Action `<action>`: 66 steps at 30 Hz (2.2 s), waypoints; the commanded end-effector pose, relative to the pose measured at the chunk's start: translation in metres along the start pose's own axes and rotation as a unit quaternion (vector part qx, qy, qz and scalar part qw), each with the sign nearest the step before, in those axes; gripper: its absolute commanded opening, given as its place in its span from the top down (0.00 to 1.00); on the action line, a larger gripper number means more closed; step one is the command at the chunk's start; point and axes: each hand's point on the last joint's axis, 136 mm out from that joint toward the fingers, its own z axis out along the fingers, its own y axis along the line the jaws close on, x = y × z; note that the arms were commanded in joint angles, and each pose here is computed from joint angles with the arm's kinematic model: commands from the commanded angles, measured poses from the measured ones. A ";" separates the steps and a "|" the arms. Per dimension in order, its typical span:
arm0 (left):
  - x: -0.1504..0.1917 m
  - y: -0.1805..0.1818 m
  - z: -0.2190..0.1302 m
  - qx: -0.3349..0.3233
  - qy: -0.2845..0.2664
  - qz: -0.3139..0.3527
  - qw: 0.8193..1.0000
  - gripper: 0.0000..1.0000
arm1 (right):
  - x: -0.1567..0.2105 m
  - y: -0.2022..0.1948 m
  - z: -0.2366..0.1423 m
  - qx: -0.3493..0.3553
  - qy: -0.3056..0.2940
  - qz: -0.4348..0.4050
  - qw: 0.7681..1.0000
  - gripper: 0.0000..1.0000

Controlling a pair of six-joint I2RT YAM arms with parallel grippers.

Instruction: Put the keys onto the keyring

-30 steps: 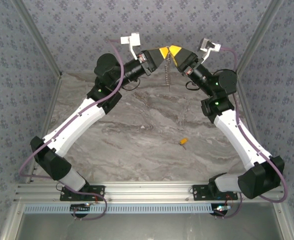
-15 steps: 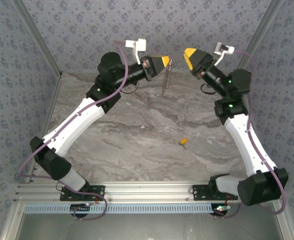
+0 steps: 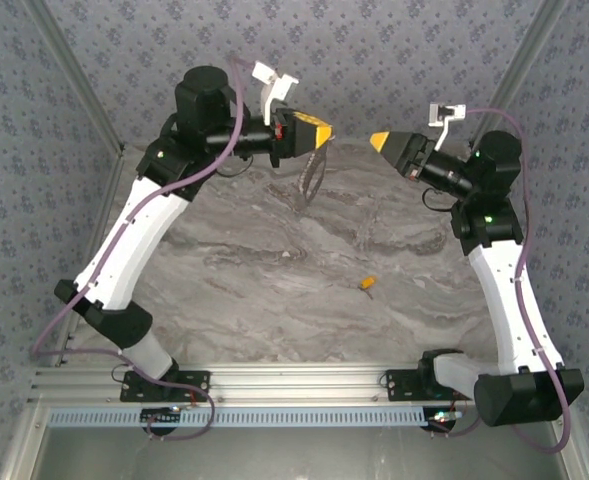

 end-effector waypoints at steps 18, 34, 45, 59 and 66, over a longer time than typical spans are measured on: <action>0.027 0.002 0.016 0.058 0.081 -0.019 0.995 1.00 | 0.015 0.045 0.017 -0.078 0.054 -0.051 0.994 0.48; 0.023 0.009 0.024 0.061 0.076 -0.023 0.995 1.00 | 0.019 0.046 0.033 -0.099 0.065 -0.043 0.992 0.70; 0.015 0.009 0.026 0.058 0.063 -0.029 0.996 0.86 | 0.015 0.044 0.034 -0.112 0.057 -0.028 0.992 1.00; -0.043 0.036 0.006 -0.064 -0.107 -0.125 0.984 0.58 | -0.038 0.042 0.013 -0.109 -0.098 0.000 0.989 1.00; -0.038 0.051 0.001 -0.047 -0.198 -0.204 0.958 0.65 | -0.053 0.044 0.008 -0.119 -0.157 0.019 0.980 1.00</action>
